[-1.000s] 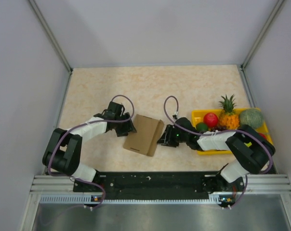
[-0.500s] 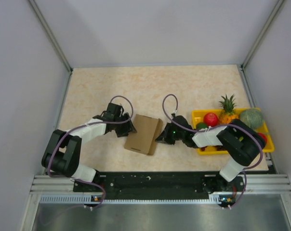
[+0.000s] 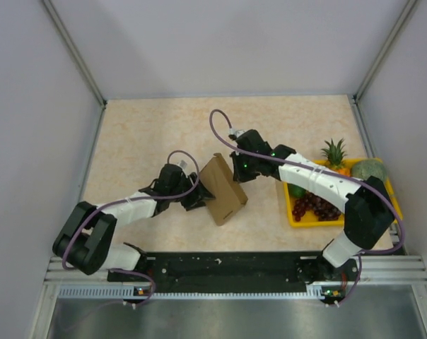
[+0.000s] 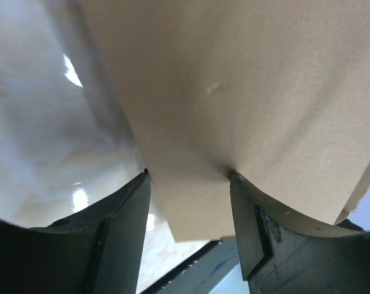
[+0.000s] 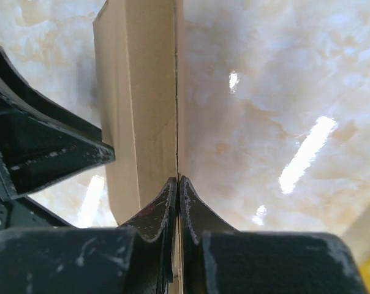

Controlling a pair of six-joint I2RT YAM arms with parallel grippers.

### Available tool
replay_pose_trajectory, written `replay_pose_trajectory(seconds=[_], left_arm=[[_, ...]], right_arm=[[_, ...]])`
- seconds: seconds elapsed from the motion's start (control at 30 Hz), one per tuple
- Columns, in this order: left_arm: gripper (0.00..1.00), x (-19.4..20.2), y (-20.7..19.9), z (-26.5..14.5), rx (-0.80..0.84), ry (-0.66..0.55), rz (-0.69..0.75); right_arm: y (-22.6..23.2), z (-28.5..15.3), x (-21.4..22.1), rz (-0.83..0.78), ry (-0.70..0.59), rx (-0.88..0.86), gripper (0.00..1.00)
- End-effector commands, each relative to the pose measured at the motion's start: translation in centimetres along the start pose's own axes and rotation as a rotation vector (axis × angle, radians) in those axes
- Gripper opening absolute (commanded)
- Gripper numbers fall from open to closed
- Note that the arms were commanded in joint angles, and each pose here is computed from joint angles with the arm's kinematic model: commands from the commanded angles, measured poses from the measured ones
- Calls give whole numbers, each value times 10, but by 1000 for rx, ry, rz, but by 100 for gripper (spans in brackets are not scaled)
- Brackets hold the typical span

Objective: Fold the paper box

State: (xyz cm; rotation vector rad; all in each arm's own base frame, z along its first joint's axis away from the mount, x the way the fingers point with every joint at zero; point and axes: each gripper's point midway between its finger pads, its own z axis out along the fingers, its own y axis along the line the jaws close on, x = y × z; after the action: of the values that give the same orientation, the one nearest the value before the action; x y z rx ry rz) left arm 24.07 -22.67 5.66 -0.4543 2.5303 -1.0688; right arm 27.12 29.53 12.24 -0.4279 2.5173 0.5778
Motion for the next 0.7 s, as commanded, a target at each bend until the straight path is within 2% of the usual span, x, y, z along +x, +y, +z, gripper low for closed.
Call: replay_pose_trajectory(seconds=[0.0,0.23,0.47,0.67], left_arm=[[59,12,-47,13,155,36,29],[63,14,-66,22,237,12,2],[67,28,-36,22,145,46,-45],[67,36,-19,-4,129,8,3]], right_arm=[[24,-33,-12,-231,6,-17,0],[33,-43,-12,-399,-50,139,0],[40,-40,-1,-490,-82,254,0],[47,-39,7,-531,-99,287,0]])
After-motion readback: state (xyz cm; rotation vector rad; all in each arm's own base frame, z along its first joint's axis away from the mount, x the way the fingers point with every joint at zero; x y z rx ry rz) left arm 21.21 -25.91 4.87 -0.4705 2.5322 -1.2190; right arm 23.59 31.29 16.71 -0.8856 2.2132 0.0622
